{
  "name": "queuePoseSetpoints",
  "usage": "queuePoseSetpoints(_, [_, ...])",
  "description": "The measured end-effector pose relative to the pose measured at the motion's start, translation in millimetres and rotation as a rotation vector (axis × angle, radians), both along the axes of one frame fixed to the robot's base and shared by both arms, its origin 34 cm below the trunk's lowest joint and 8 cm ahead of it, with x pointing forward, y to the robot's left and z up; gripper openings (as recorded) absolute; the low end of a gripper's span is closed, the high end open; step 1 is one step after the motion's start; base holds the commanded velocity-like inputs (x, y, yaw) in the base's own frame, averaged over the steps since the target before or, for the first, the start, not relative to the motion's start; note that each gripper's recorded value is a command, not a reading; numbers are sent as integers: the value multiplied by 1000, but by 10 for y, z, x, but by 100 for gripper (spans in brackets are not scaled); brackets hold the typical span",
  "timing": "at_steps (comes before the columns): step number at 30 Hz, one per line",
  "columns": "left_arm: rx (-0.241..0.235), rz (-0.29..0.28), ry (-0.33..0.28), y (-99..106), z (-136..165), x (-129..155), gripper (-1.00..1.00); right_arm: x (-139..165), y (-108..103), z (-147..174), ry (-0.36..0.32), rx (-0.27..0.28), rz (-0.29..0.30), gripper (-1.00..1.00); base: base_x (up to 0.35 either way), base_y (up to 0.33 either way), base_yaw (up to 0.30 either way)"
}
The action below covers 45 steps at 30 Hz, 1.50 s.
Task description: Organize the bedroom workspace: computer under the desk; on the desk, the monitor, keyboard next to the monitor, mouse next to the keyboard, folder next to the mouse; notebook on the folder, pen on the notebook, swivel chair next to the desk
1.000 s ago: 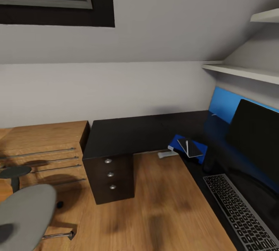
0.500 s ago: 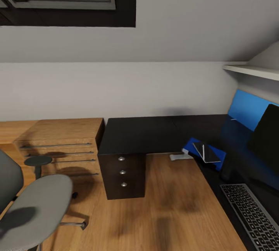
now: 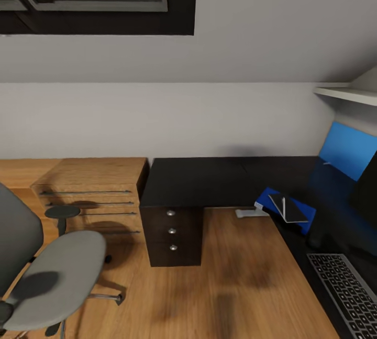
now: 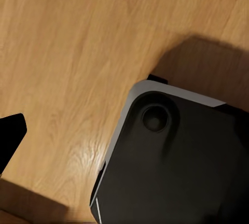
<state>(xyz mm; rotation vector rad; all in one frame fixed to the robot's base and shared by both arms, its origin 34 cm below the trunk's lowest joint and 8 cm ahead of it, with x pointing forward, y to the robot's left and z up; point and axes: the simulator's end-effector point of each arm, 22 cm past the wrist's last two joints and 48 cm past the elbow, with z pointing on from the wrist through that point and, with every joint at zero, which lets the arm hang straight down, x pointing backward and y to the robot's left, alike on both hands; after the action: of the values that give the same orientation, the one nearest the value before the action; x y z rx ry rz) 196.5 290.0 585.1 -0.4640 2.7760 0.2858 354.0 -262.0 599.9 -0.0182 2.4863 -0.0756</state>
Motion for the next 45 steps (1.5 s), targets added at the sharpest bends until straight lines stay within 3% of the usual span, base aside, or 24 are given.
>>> queuePoseSetpoints(19, [1,1,-1,2,0,-1,100,30,-17,170,-122,2,-6,100,0,0,277])
queuePoseSetpoints(24, [1,1,-1,9,1,0,100,-86,-75,204,-145,-5,-15,100,0,0,279])
queuePoseSetpoints(31, [0,1,-4,-11,2,5,100,-379,-145,390,-246,-14,-25,100,0,0,279])
queuePoseSetpoints(36, [0,-1,-11,-18,7,22,100,-446,-179,445,-271,-27,-42,100,0,0,279])
queuePoseSetpoints(38, [15,2,-76,-2,60,151,100,-461,-212,466,-281,-40,-54,100,0,0,279])
queuePoseSetpoints(43, [32,-9,-173,-6,153,341,100,-470,-228,469,-281,-51,-68,100,0,0,279])
queuePoseSetpoints(44, [41,-19,-230,-19,213,434,100,-472,-231,470,-281,-53,-73,100,0,0,279])
queuePoseSetpoints(45, [46,-20,-248,-14,235,458,100,-473,-234,470,-281,-54,-74,100,0,0,279])
